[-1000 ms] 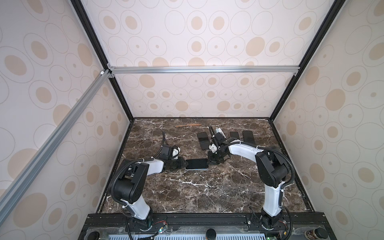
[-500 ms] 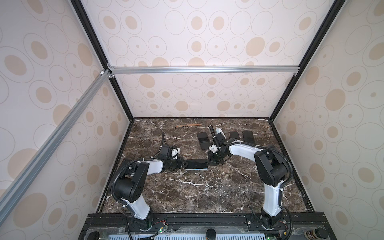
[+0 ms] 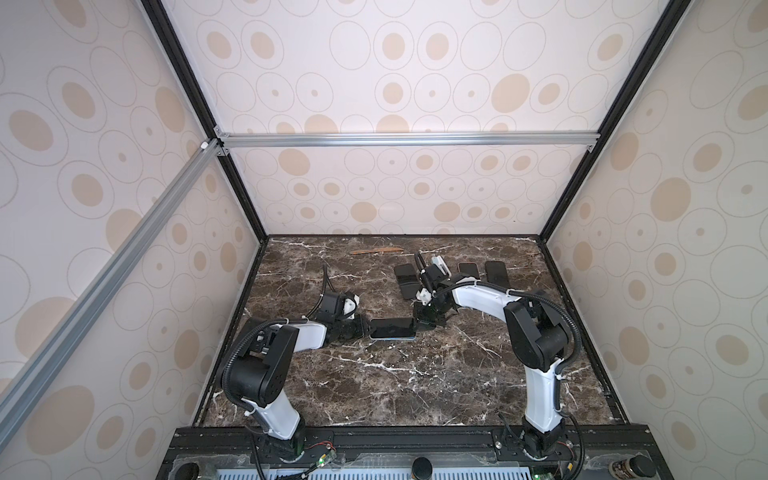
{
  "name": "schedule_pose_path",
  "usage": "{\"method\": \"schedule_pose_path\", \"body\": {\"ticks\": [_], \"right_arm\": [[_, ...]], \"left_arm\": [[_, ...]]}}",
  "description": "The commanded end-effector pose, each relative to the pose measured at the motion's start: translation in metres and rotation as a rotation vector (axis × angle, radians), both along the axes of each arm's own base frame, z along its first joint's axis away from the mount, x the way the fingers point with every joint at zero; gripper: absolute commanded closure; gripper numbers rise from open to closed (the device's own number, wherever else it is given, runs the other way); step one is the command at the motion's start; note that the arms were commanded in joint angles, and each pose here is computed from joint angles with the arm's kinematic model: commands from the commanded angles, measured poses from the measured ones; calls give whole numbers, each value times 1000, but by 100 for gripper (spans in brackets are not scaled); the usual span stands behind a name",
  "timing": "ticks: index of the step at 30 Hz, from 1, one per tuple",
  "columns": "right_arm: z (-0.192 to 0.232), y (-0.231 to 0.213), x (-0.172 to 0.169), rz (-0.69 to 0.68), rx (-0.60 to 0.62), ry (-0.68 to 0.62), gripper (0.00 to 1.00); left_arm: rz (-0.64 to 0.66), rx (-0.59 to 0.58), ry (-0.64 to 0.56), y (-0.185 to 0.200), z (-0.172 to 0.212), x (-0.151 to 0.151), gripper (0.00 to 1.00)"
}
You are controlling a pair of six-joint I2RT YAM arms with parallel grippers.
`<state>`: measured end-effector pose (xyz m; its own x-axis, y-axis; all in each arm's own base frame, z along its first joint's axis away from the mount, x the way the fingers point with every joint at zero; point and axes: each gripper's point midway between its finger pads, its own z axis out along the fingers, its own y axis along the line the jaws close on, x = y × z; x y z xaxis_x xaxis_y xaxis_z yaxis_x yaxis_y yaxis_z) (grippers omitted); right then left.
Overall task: Put the phone into the phone case
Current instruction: 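Hold the cased phone with both grippers and press its rim into place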
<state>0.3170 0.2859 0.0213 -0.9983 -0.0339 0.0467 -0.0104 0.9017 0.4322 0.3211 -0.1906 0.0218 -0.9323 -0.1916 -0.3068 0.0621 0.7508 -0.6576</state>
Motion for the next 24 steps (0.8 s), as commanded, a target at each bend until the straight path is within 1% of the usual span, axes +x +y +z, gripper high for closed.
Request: {"method": "schedule_pose_path", "body": {"ticks": [1,5,9,14,19,24], "right_arm": [[-87,-5,-61,99,-168,169,92],[-87,1,-60,105,-145,177,93],[-102,6,-71,98,-124,234,95],[-129,2,-90,105,-152,293,95],[-147,-10,-95,113,-219,287,94],[-173,-21,-104,121,-267,320,94]], "left_arm": [[-49,123,255,5,-57,-64,72],[-42,137,246,7,-57,-61,72],[-41,149,252,9,-59,-61,72],[-44,157,270,10,-64,-65,72],[-47,178,294,13,-71,-72,72],[-38,189,314,15,-77,-79,74]]}}
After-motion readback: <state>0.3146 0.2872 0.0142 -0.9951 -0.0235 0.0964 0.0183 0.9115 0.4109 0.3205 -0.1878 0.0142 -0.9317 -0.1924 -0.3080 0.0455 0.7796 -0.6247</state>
